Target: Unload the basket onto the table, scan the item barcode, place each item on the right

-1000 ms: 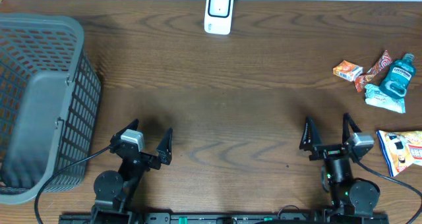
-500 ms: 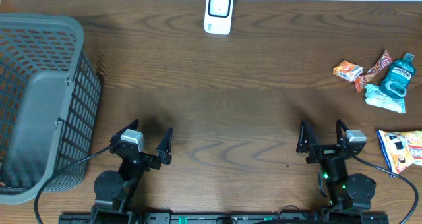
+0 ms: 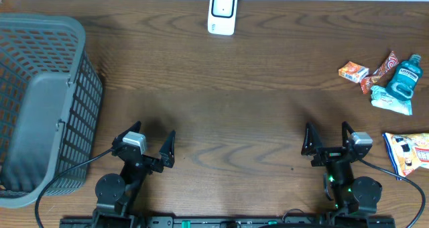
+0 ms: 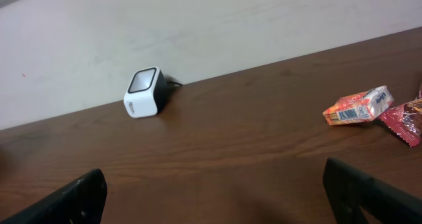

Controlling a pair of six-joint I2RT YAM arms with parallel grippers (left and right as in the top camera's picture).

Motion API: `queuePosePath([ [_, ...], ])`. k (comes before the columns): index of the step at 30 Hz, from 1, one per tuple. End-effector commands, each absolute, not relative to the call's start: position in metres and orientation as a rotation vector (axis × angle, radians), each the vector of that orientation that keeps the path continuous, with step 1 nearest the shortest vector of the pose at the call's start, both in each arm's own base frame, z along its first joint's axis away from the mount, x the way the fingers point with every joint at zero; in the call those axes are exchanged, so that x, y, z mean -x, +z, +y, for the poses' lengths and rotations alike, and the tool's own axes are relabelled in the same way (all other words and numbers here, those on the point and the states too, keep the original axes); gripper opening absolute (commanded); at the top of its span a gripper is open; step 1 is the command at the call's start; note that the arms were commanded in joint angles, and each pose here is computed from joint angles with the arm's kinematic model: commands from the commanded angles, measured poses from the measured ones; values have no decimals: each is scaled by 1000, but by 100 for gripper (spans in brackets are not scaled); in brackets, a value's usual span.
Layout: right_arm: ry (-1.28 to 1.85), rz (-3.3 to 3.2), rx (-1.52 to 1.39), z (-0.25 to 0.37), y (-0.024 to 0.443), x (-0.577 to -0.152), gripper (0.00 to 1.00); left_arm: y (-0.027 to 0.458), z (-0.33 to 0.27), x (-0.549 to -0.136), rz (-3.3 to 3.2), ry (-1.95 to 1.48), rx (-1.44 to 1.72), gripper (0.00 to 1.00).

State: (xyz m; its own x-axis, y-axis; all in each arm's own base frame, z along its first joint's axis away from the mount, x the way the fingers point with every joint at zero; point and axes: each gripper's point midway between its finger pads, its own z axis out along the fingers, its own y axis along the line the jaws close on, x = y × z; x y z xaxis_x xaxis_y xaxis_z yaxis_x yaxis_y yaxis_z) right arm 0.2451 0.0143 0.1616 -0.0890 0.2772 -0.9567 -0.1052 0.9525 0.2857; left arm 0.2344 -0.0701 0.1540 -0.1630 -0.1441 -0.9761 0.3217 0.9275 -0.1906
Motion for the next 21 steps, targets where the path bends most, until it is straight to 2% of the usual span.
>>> queuePosePath([
  [1,326,1636,-138,15,160,-245,99,138,-70,-234,1732,-410,-139,98],
  [11,326,1636,-138,15,160,-245,99,138,-62,-237,1730,-364,-103,98],
  [21,326,1636,-138,15,160,-245,99,139,16,-243,1706,7,186,98],
])
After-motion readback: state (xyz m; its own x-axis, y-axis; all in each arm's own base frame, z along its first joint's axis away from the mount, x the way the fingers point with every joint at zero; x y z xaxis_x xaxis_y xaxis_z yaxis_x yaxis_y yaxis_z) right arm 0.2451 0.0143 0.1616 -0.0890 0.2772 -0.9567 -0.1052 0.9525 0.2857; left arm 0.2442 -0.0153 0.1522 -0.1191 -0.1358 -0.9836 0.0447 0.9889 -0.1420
